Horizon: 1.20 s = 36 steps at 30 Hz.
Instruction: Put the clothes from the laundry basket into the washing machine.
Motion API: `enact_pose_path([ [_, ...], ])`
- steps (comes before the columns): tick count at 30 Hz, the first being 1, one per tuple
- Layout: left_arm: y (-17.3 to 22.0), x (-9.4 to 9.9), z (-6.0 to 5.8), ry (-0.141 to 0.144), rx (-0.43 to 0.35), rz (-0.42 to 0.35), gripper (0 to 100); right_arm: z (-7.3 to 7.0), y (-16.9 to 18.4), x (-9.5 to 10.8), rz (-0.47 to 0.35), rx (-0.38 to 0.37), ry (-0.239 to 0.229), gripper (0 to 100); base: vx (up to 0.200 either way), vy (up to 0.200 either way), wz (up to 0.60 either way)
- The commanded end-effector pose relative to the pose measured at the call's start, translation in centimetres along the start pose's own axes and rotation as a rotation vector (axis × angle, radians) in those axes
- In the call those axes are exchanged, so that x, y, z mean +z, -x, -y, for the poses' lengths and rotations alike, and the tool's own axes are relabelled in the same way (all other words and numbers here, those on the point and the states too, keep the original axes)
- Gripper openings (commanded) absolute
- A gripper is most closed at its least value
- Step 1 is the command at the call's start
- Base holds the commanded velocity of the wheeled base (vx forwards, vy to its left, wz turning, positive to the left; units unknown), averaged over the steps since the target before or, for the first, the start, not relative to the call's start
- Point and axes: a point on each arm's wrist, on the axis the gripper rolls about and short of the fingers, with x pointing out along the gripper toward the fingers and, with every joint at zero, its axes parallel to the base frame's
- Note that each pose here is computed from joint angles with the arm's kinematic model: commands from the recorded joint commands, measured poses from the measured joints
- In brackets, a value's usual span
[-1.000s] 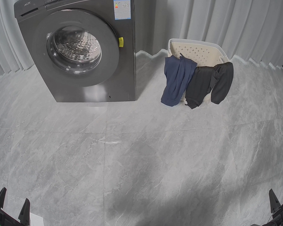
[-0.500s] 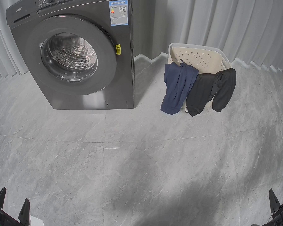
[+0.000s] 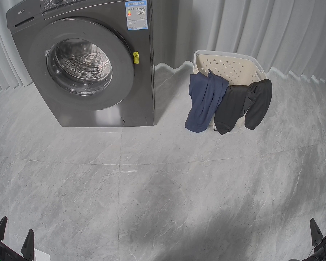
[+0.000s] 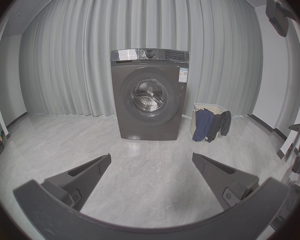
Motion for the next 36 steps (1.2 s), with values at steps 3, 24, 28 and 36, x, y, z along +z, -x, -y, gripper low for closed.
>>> enact_pose_path([
  [3,-0.01,-0.48,-0.02,0.000,0.001,-0.002,100,-0.01,-0.02,-0.52,-0.002,0.002,0.000,100,0.200,0.000,0.00],
  [24,-0.01,-0.46,-0.01,0.000,-0.001,0.000,100,-0.01,-0.02,-0.52,-0.002,0.002,0.001,100,0.105,0.000,-0.17],
  [28,-0.01,-0.48,-0.01,0.000,-0.001,-0.002,100,-0.01,-0.02,-0.52,-0.002,0.002,0.001,100,0.200,0.000,0.00],
  [36,-0.01,-0.48,-0.01,0.000,-0.001,-0.002,100,-0.01,-0.02,-0.52,-0.002,0.002,0.001,100,0.125,0.000,0.00],
])
